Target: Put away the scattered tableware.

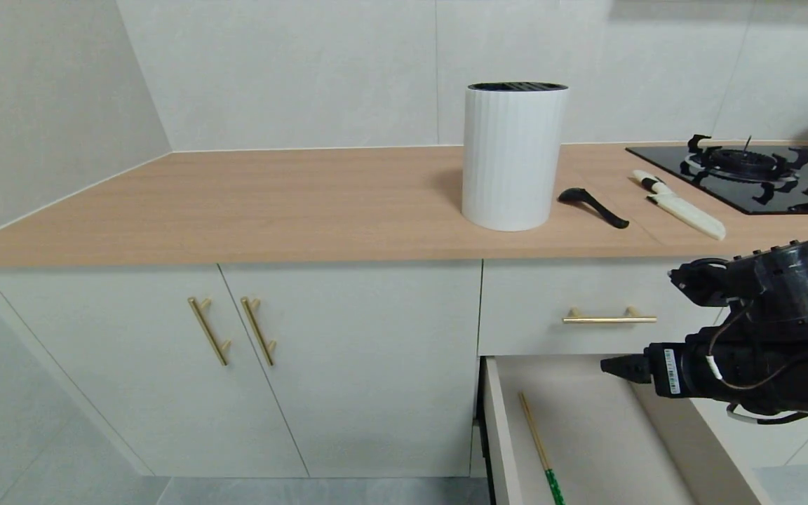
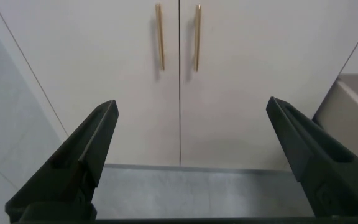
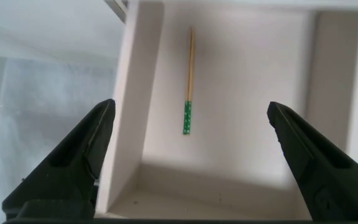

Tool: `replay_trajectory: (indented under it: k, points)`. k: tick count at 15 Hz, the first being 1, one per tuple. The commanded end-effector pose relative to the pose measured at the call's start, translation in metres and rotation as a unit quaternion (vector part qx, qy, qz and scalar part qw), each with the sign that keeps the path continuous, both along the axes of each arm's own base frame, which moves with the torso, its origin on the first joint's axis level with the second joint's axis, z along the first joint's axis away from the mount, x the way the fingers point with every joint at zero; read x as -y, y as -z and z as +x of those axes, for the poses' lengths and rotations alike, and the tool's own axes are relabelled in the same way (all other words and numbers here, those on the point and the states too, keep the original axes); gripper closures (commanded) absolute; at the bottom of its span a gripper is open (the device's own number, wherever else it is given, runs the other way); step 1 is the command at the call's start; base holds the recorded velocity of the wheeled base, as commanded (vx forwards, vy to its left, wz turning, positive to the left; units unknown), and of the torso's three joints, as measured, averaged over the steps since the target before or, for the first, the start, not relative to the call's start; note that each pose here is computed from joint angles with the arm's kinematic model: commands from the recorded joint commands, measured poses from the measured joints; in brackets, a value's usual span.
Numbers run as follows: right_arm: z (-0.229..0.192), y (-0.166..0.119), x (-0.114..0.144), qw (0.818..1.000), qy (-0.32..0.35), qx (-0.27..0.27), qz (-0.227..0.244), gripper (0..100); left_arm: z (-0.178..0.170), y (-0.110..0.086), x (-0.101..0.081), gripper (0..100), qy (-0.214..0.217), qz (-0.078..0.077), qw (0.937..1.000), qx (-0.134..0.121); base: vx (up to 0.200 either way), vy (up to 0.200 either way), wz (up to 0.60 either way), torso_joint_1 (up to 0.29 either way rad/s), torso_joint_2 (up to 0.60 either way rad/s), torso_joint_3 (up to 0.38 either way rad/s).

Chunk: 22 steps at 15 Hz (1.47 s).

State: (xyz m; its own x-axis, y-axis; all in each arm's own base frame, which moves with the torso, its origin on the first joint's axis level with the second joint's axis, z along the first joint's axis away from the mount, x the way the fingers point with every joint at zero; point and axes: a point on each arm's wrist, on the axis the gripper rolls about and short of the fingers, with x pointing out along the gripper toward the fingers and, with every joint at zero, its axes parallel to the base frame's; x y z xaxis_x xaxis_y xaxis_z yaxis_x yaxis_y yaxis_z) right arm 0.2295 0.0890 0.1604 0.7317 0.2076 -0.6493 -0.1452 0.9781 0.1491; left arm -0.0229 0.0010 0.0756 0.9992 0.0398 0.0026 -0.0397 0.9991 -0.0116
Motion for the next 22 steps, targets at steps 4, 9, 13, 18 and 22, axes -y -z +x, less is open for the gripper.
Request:
replay_trajectory:
  k: [4,9,13,18,22]
  points:
    - [-0.003,-0.004,0.001,1.000,-0.001,0.008,0.002,0,0.000,0.000,0.000,0,0.000,0.000,1.0000,-0.001,0.000,0.000,0.00,0.143,-0.47,-0.322]
    - [-0.005,-0.002,-0.001,1.000,-0.006,0.004,0.000,0,0.000,0.000,0.000,0,0.000,0.000,1.0000,0.000,0.000,0.000,0.00,0.177,-0.48,-0.313]
    - [-0.004,-0.001,-0.001,1.000,-0.007,0.002,-0.001,0,0.000,0.000,0.000,0,0.000,0.000,1.0000,0.000,0.000,0.000,0.00,0.196,-0.50,-0.303]
    - [-0.003,0.003,-0.002,1.000,-0.017,0.000,-0.016,0,0.000,0.000,0.000,0,0.000,0.000,1.0000,0.000,0.000,0.000,0.00,0.226,-0.53,-0.310]
    - [0.046,0.003,0.003,0.996,-0.036,0.061,-0.062,0,0.000,0.000,0.000,0,0.000,0.000,1.0000,0.000,0.000,0.000,0.00,0.143,-0.32,-0.175]
